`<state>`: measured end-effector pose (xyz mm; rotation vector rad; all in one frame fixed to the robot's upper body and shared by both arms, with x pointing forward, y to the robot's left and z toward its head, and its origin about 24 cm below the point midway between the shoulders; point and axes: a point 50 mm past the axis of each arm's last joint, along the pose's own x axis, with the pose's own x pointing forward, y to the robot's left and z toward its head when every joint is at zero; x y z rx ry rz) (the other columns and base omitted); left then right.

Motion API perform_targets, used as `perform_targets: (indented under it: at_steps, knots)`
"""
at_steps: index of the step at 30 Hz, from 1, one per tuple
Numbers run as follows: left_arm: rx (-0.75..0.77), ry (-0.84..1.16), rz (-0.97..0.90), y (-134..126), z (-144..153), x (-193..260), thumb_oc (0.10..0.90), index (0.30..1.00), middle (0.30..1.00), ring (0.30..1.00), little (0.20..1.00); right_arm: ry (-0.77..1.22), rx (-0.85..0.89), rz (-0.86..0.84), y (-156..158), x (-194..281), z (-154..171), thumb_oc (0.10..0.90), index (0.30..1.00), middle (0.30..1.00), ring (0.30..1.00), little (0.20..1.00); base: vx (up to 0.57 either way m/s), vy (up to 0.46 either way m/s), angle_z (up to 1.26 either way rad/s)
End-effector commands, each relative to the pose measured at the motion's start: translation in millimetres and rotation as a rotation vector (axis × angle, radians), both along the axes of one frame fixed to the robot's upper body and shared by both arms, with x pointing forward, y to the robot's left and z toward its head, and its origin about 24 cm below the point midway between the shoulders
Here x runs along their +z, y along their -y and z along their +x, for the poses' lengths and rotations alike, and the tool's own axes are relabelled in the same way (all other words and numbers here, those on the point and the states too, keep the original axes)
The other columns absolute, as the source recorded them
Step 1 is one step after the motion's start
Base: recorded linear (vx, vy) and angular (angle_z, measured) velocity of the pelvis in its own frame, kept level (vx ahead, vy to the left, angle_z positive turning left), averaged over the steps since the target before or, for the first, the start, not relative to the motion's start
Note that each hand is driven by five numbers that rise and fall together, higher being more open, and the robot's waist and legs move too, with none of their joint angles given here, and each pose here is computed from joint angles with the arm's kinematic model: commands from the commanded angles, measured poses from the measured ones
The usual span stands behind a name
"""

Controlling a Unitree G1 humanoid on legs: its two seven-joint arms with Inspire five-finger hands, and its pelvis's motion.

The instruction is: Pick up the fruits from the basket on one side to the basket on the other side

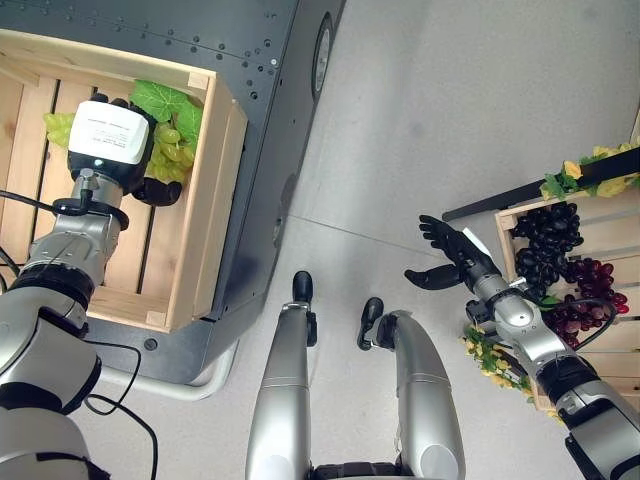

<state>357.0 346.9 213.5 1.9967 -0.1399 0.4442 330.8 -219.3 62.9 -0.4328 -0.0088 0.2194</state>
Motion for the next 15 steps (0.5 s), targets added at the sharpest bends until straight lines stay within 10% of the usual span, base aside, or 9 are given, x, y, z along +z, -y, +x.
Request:
perform_targets:
  at_steps: [1, 9, 10, 11, 12, 13, 15]
  knots:
    - [0.015, 0.107, 0.083, -9, -7, 42, 0.8, 0.9, 0.9, 0.9, 0.9, 0.176, 0.004, 0.052, 12, 36, 2, 0.8, 0.9, 0.9, 0.9, 0.9, 0.0, 0.0, 0.0]
    - [0.062, 0.03, 0.043, -10, -3, 35, 0.8, 0.9, 0.9, 0.9, 0.9, 0.197, 0.025, 0.07, 8, 40, 2, 0.8, 0.9, 0.9, 0.9, 0.9, 0.0, 0.0, 0.0]
    - [0.064, 0.035, 0.042, -11, -4, 35, 0.764, 0.846, 0.846, 0.846, 0.846, 0.197, 0.026, 0.07, 8, 41, 2, 0.8, 0.9, 0.9, 0.9, 0.9, 0.0, 0.0, 0.0]
    - [0.071, 0.048, 0.055, -12, -5, 36, 0.598, 0.596, 0.596, 0.596, 0.596, 0.203, 0.026, 0.071, 8, 41, 2, 0.8, 0.9, 0.9, 0.9, 0.9, 0.0, 0.0, 0.0]
    - [0.074, 0.052, 0.057, -13, -5, 36, 0.579, 0.568, 0.568, 0.568, 0.568, 0.205, 0.026, 0.071, 8, 42, 2, 0.8, 0.9, 0.9, 0.9, 0.9, 0.0, 0.0, 0.0]
    - [0.09, 0.066, 0.058, -15, -6, 38, 0.4, 0.3, 0.3, 0.3, 0.3, 0.214, 0.023, 0.074, 7, 42, 2, 0.8, 0.9, 0.9, 0.9, 0.9, 0.0, 0.0, 0.0]
    - [0.112, 0.061, 0.051, -18, -7, 38, 0.4, 0.3, 0.3, 0.3, 0.3, 0.221, 0.021, 0.079, 8, 44, 2, 0.8, 0.9, 0.9, 0.9, 0.9, 0.0, 0.0, 0.0]
